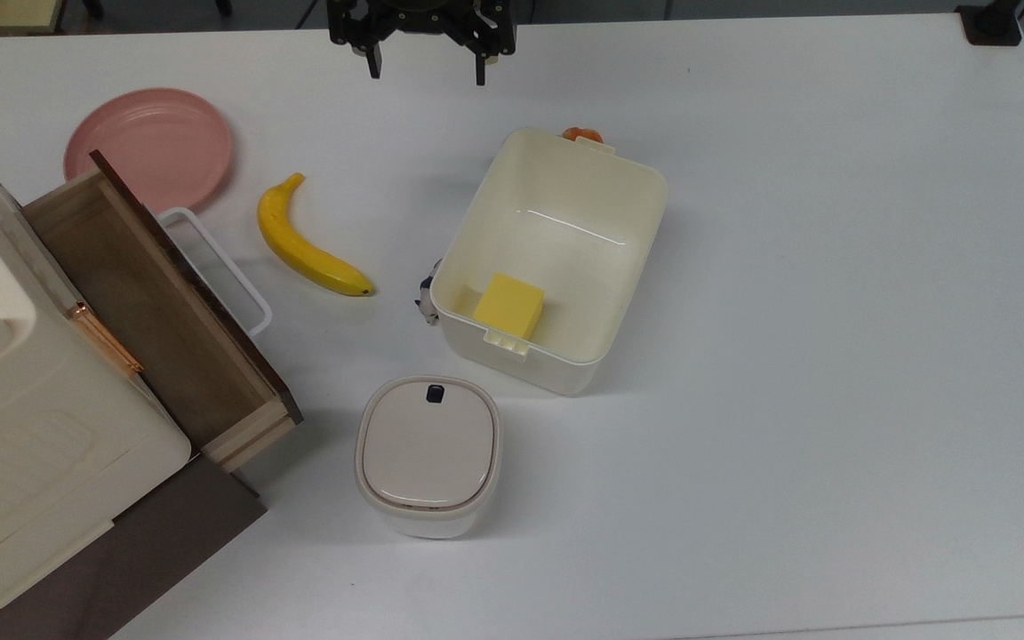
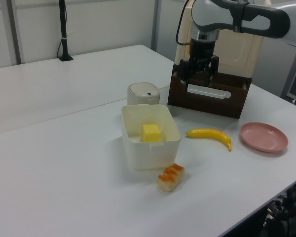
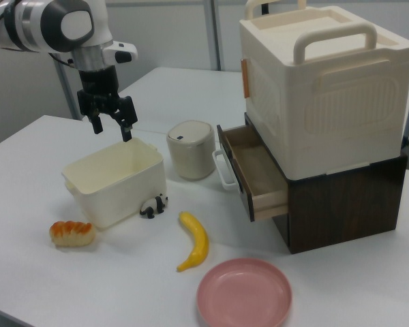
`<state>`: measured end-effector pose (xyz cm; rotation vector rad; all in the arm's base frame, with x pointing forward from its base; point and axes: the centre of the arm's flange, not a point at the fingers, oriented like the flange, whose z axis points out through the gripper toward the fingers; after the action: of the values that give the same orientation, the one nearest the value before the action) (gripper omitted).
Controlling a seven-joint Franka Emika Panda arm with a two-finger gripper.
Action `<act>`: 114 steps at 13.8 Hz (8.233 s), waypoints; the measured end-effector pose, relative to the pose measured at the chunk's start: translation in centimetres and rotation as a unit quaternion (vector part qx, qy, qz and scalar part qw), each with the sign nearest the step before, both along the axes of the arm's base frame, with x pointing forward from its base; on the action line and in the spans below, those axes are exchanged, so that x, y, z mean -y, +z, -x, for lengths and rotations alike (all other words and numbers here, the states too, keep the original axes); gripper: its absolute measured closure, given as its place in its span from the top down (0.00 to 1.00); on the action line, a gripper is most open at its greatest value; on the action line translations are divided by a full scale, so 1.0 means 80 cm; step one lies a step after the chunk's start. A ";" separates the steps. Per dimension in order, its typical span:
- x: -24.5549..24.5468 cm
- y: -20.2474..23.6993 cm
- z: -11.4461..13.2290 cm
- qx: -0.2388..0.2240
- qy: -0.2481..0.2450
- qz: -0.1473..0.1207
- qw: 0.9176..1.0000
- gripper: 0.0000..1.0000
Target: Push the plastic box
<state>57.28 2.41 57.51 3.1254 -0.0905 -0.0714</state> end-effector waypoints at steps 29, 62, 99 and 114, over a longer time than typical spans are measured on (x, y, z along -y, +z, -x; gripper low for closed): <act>0.007 -0.077 -0.017 0.042 0.412 0.019 0.910 1.00; -0.011 -0.184 -0.007 -0.018 0.551 0.012 0.834 1.00; -0.207 -0.226 -0.081 0.046 0.576 0.044 0.815 1.00; -0.111 -0.129 -0.078 0.035 0.517 0.065 0.853 1.00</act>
<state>63.53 11.30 47.23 2.5922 1.4658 0.0632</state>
